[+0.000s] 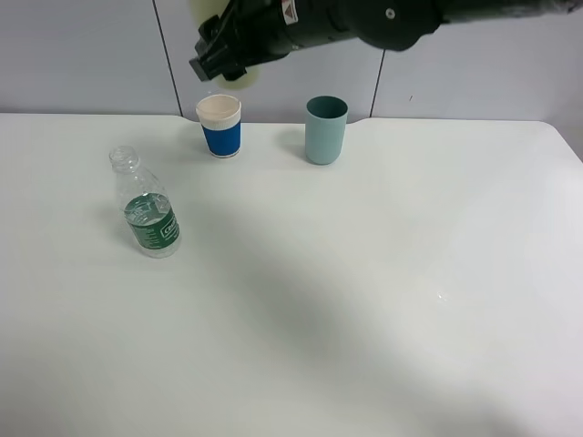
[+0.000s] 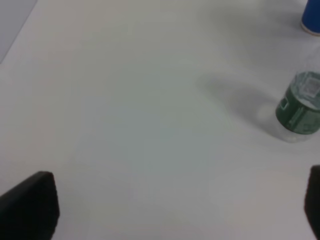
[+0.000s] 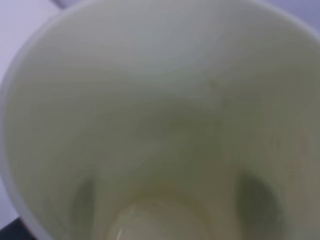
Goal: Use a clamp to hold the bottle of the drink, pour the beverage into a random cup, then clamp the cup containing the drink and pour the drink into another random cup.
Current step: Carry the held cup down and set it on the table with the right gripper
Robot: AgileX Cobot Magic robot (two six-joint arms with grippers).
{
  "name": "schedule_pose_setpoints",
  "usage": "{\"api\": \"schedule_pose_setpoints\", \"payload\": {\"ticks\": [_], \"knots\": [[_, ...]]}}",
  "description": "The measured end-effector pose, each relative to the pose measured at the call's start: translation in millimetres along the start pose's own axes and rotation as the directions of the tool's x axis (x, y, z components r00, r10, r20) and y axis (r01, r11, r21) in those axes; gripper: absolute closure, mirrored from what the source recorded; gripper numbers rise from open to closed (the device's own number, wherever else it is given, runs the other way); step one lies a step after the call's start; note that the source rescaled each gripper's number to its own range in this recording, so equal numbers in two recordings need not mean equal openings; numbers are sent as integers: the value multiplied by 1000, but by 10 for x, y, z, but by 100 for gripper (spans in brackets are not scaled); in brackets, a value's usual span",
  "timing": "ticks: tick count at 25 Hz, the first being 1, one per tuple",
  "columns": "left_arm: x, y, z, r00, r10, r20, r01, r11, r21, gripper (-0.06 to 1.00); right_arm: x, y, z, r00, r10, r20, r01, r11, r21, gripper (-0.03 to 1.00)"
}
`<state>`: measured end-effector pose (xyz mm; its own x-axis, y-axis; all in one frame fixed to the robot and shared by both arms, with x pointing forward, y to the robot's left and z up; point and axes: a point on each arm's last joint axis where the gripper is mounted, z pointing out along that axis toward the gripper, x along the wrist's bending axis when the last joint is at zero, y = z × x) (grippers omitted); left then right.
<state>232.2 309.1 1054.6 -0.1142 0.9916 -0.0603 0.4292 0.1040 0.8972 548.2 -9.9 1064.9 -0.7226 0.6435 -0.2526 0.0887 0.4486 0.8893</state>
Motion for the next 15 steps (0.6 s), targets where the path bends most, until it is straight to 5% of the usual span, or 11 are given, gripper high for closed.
{"api": "schedule_pose_setpoints", "payload": {"ticks": [15], "knots": [[0,0,0,1000,-1,0,1,1000,0,-6,262,-869,-52,999,40,-3,-40,995,-88,97]]}}
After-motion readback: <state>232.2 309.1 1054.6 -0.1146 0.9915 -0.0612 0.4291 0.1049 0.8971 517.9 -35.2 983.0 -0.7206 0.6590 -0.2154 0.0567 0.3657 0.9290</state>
